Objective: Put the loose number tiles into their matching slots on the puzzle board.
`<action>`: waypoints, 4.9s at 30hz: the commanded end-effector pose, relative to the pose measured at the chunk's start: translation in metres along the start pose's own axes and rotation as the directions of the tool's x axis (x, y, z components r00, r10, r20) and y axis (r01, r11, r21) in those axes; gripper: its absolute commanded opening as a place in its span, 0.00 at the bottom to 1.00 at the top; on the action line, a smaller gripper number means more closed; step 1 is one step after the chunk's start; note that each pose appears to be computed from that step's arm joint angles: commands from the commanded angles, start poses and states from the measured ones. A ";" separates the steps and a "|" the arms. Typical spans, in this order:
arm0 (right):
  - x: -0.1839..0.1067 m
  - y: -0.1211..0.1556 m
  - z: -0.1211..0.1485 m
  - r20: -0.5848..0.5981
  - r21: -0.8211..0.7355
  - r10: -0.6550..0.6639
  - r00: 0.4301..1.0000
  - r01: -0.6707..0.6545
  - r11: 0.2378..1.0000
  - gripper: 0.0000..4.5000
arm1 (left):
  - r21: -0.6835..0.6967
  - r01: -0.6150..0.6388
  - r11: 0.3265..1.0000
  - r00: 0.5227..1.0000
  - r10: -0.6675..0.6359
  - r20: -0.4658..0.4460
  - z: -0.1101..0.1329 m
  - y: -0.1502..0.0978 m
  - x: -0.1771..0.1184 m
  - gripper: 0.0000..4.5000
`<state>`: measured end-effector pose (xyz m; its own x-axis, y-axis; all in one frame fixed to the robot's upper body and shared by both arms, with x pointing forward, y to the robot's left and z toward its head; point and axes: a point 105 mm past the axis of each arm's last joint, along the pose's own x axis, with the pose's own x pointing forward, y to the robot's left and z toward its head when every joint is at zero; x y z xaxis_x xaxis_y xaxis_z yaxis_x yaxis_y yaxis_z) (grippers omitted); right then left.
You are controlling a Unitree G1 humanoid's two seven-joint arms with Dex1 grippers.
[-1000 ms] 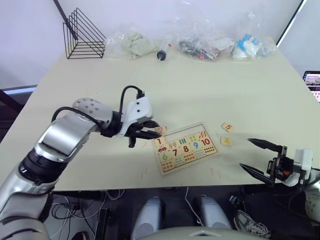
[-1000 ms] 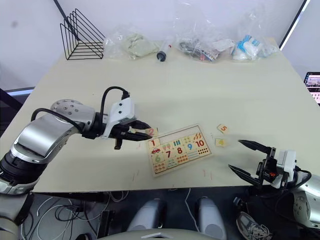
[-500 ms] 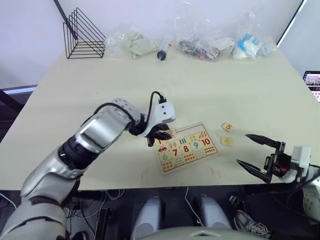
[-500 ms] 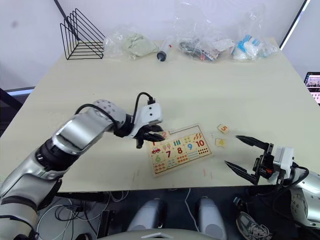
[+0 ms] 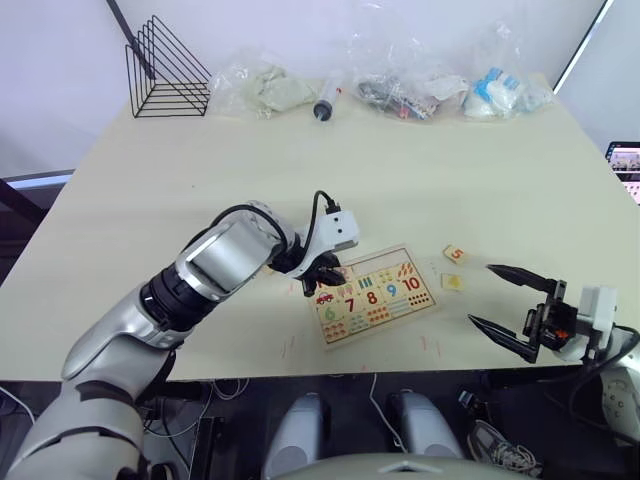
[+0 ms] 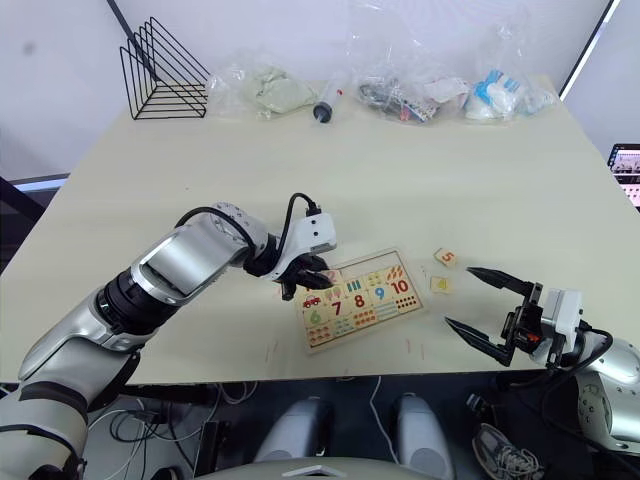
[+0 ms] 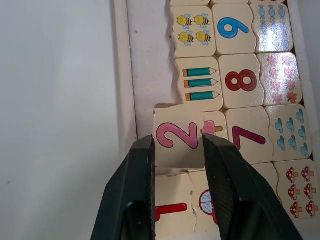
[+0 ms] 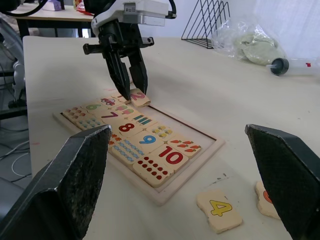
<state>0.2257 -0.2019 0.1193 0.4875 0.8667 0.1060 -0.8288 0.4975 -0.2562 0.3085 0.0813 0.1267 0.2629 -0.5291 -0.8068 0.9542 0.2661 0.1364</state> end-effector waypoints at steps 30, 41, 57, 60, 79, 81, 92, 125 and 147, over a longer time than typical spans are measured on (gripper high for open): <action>0.003 -0.007 0.010 0.016 -0.058 -0.012 1.000 0.012 0.998 1.00 | 0.034 -0.032 0.999 0.999 0.033 -0.017 -0.002 0.004 0.003 0.20; 0.002 -0.007 0.009 0.013 -0.062 -0.016 1.000 0.016 0.998 1.00 | 0.047 -0.015 0.999 1.000 0.016 -0.023 -0.003 0.001 0.006 0.20; 0.001 -0.008 0.007 0.008 -0.065 -0.020 1.000 0.020 0.998 1.00 | 0.039 -0.006 0.999 1.000 0.007 -0.011 -0.001 -0.001 0.008 0.20; 0.001 -0.008 0.006 0.006 -0.065 -0.019 1.000 0.019 0.998 1.00 | 0.041 -0.014 0.999 1.000 0.015 -0.011 -0.001 0.000 0.008 0.20; -0.002 -0.010 0.001 -0.001 -0.065 -0.017 1.000 0.016 0.998 1.00 | 0.043 -0.041 0.998 0.999 0.040 0.021 0.006 0.002 -0.001 0.42; -0.002 -0.010 0.001 -0.002 -0.065 -0.017 1.000 0.017 0.998 1.00 | 0.044 -0.044 0.998 0.999 0.043 0.024 0.006 0.003 -0.005 0.42; -0.002 -0.012 -0.001 0.001 -0.067 -0.013 1.000 0.013 0.998 1.00 | 0.035 -0.059 0.998 0.994 0.056 0.095 0.021 0.004 -0.023 0.42; -0.006 -0.008 -0.005 -0.008 -0.047 -0.019 1.000 0.019 0.999 1.00 | 0.122 -0.001 0.993 0.908 -0.050 0.415 -0.013 0.007 0.003 0.01; -0.012 -0.009 -0.008 -0.032 -0.044 -0.056 0.998 0.054 0.998 1.00 | 0.005 -0.006 1.000 0.825 0.002 0.565 -0.019 0.012 -0.010 0.01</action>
<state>0.2295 -0.2135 0.1039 0.5310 0.8444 0.0700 -0.8093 0.5299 -0.2535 0.3136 0.0998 0.0975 0.2651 -0.8593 -0.4374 0.9642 0.2417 0.1094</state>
